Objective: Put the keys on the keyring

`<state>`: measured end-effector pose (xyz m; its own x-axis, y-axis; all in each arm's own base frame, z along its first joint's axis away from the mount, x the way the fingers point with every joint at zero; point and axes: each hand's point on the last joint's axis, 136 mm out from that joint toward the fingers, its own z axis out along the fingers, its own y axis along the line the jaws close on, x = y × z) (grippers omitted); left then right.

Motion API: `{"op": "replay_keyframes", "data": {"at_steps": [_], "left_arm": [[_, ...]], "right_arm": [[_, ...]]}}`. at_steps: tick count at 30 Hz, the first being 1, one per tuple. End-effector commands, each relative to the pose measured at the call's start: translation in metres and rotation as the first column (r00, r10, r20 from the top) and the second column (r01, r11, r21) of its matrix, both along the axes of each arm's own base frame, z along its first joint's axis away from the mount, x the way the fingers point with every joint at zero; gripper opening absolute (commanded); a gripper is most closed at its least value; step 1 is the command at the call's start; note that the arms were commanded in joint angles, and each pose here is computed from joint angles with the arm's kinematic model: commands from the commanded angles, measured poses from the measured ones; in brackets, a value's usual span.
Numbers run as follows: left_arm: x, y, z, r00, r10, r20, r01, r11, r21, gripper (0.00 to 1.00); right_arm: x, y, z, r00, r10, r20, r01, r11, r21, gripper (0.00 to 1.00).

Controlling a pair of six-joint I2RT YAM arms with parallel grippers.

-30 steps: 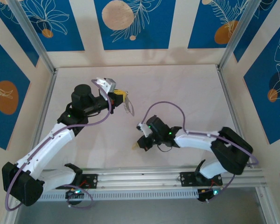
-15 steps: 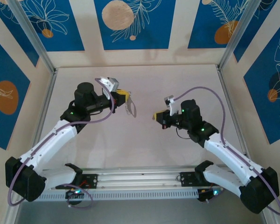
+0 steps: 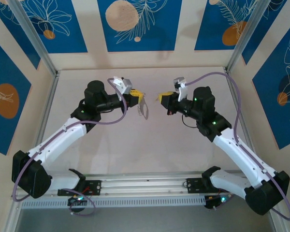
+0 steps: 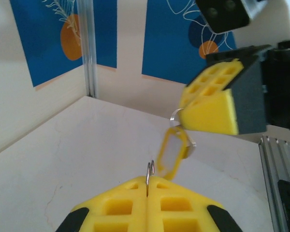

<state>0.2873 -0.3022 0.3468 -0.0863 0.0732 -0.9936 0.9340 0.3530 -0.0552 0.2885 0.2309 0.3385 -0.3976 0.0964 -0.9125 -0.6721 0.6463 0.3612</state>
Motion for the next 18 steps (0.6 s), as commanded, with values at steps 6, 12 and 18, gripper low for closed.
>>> {"op": "replay_keyframes", "data": {"at_steps": [6, 12, 18], "left_arm": [[-0.016, -0.013, 0.031, 0.988, -0.072, 0.136, 0.076, 0.997, -0.023, 0.0], [-0.019, -0.015, 0.032, 0.988, -0.073, 0.136, 0.076, 0.997, -0.016, 0.0], [-0.018, -0.018, 0.03, 0.989, -0.072, 0.129, 0.073, 0.997, -0.003, 0.0]], "right_arm": [[0.005, 0.017, 0.027, 0.994, 0.055, 0.096, -0.056, 0.998, 0.003, 0.0], [-0.002, 0.027, 0.03, 0.989, 0.092, 0.12, -0.091, 0.996, -0.008, 0.0], [-0.012, 0.036, 0.033, 0.982, 0.128, 0.136, -0.127, 0.992, -0.018, 0.0]]}}
